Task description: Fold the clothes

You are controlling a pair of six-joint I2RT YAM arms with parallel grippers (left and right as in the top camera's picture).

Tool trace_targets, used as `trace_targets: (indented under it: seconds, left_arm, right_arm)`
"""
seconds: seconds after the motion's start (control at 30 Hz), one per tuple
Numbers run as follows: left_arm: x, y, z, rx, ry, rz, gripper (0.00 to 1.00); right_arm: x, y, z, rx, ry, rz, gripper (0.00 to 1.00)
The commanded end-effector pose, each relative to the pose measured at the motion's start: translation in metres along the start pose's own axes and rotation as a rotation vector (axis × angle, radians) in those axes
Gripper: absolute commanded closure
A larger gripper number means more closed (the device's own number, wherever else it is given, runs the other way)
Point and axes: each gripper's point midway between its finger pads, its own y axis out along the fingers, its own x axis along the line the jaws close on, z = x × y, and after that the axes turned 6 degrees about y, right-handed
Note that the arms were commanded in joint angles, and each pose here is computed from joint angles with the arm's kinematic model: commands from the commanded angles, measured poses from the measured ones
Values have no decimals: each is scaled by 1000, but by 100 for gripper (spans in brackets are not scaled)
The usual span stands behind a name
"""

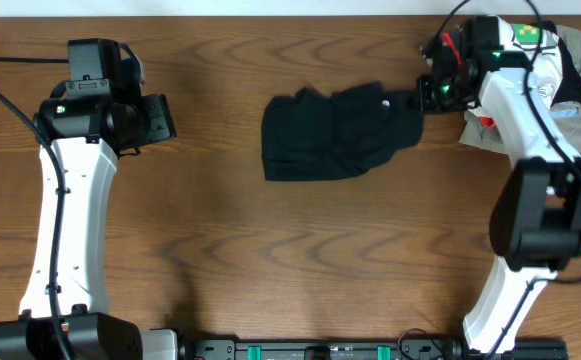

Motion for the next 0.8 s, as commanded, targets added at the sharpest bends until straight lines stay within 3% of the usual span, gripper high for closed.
trace_targets:
  seconds: [0.0,0.17,0.43,0.77]
  left_arm:
    - [4,-3,-2,-8,13,-14,41]
    - [4,0,2,5,12,-14,41]
    - [5,6,7,26,11,-16,41]
    - [5,15,4,25,11,-15,41]
  right_arm:
    - [60,-45,-13,-99,-116,-106,99]
    - [140,-44,-11,-146,-222,-193,99]
    - [242,8,21,-149,-347,-212,99]
    - [290,96,92,9,-439,-238,99]
